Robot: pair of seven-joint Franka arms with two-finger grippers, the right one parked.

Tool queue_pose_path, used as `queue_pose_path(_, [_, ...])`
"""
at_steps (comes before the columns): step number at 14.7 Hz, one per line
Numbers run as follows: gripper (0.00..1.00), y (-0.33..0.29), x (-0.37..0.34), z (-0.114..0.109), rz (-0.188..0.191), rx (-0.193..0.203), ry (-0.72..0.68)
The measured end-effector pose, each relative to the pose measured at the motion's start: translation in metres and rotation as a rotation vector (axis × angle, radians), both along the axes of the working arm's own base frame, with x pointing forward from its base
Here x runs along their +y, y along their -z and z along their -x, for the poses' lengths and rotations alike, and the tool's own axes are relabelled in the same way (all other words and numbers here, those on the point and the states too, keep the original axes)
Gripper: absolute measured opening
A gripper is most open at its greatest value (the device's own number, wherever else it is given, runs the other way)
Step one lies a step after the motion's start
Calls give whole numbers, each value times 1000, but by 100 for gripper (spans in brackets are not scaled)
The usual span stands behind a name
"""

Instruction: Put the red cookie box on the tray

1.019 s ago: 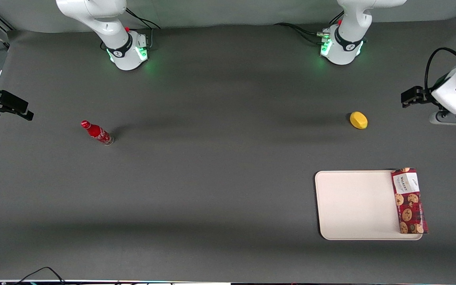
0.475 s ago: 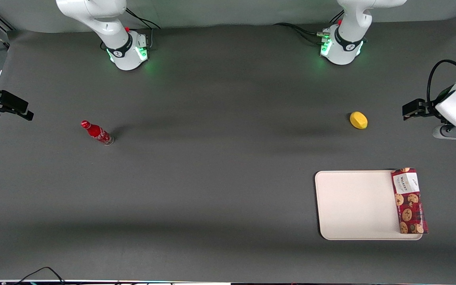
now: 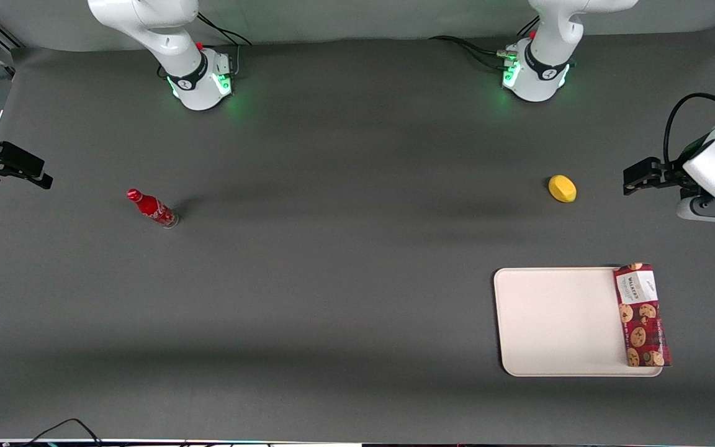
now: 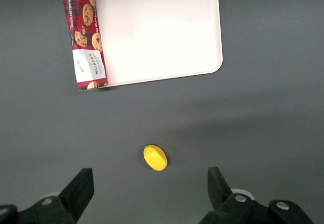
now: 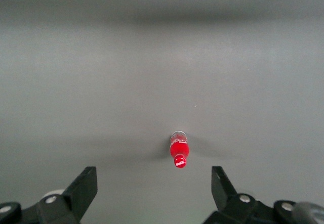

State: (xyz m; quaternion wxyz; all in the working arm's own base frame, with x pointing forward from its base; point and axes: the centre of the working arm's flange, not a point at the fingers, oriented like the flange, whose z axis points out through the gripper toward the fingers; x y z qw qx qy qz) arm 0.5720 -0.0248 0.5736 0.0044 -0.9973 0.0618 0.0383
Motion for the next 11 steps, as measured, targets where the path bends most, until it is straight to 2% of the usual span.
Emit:
queue_pose_path(4, [100,11,1,-9,-2,6,-3])
queue_pose_path(11, [100,11,4,-11,-8,7,-7])
